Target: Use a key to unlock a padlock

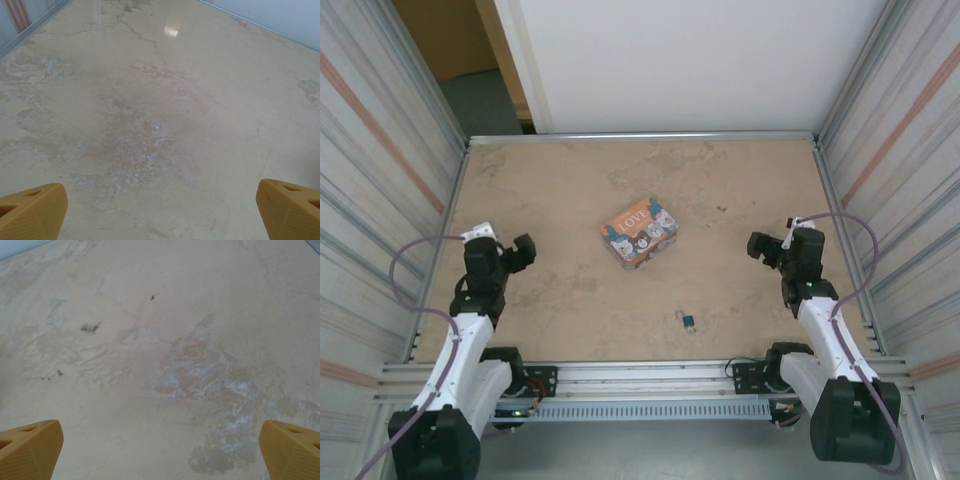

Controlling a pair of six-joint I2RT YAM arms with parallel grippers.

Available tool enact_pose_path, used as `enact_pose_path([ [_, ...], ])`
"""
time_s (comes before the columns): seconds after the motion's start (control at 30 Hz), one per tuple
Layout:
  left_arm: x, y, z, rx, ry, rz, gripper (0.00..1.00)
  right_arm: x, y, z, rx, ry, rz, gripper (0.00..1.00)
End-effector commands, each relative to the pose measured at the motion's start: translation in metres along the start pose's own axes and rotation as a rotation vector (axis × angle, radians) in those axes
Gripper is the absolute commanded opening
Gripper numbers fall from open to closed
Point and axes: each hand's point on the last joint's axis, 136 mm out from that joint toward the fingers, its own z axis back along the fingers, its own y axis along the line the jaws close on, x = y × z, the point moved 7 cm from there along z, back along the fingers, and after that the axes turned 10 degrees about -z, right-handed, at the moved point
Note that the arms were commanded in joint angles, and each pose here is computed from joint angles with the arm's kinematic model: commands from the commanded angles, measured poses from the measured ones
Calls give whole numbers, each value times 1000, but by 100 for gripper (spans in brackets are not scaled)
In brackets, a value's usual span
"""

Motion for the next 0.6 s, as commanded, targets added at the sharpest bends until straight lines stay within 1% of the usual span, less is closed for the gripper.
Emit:
enact_pose_path([
  [0.0,8,5,-5,48,-71,-45,97,18,3,-7,24,-161,40,99],
  [0.1,7,6,-11,58,-62,-79,97,14,2,-14,39,-198,50,99],
  [0.17,6,5,-15,54,-56,-97,97,9,3,-22,45,-187,74,99],
  [0.3,2,5,-21,59,-91,-116,97,4,8,-29,76,-206,130,99],
  [0.37,1,5,-25,63,-91,-140,97,1,11,-33,104,-216,151,99],
  [0.47,0,2,-32,40,-85,-171,97,-2,15,-40,141,-231,177,99],
  [0.57,0,-2,-36,4,-120,-184,97,-1,21,-44,178,-244,207,99],
])
